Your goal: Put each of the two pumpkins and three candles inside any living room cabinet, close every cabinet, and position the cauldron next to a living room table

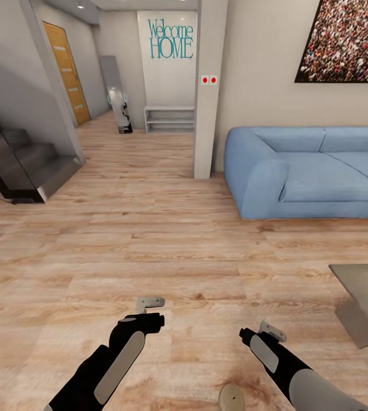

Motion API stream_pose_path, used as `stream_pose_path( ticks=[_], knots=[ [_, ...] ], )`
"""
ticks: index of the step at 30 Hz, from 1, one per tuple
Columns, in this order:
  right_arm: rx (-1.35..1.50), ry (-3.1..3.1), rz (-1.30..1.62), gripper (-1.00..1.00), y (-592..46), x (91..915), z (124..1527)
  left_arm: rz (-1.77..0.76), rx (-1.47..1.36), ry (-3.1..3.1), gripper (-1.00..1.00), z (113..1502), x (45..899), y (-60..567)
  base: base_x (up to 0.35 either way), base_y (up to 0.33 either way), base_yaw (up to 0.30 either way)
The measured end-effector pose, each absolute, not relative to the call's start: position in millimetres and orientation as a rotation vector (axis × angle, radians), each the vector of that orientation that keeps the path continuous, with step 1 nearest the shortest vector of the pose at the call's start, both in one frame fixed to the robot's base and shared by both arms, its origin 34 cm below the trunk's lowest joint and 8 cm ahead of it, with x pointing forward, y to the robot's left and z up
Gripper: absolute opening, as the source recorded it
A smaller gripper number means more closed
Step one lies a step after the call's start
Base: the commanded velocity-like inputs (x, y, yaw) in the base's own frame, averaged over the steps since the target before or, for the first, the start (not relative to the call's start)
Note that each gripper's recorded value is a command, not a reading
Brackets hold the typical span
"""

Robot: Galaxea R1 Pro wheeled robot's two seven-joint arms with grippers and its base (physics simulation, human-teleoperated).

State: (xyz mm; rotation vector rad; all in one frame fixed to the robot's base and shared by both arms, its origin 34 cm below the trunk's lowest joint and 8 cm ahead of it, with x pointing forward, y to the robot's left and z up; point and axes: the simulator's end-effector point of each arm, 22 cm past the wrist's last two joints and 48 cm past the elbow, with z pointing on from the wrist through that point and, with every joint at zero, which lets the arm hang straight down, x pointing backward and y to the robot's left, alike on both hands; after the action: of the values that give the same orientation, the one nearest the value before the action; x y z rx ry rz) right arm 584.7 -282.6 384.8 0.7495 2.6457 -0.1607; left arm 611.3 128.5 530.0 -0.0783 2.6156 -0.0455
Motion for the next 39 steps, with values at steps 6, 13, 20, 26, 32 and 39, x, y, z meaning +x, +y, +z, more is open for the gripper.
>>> stream_pose_path(
  ticks=[6, 13, 20, 26, 32, 39],
  knots=[
    [0.743, 2.657, -0.157, 1.0, -279, 581, 372, -0.046, -0.067, 2.628, 1.0, 517, 607, 127, 0.0, 0.0, 0.0],
    [0.639, 2.745, -0.128, 1.0, -264, 565, 349, -0.045, -0.042, 2.65, 1.0, 500, 600, 126, 0.0, 0.0, 0.0],
    [0.61, 2.843, -0.156, 1.0, -268, 532, 320, -0.046, -0.04, 2.65, 1.0, 486, 597, 125, 0.0, 0.0, 0.0],
    [0.618, 2.896, -0.225, 1.0, -283, 503, 296, -0.042, -0.051, 2.65, 1.0, 473, 596, 129, 0.0, 0.0, 0.0],
    [0.619, 2.905, -0.229, 1.0, -284, 496, 282, -0.041, -0.056, 2.649, 1.0, 460, 594, 130, 0.0, 0.0, 0.0],
    [0.48, 2.918, -0.16, 1.0, -267, 497, 265, -0.042, -0.061, 2.644, 1.0, 447, 592, 131, 0.0, 0.0, 0.0]
  ],
)
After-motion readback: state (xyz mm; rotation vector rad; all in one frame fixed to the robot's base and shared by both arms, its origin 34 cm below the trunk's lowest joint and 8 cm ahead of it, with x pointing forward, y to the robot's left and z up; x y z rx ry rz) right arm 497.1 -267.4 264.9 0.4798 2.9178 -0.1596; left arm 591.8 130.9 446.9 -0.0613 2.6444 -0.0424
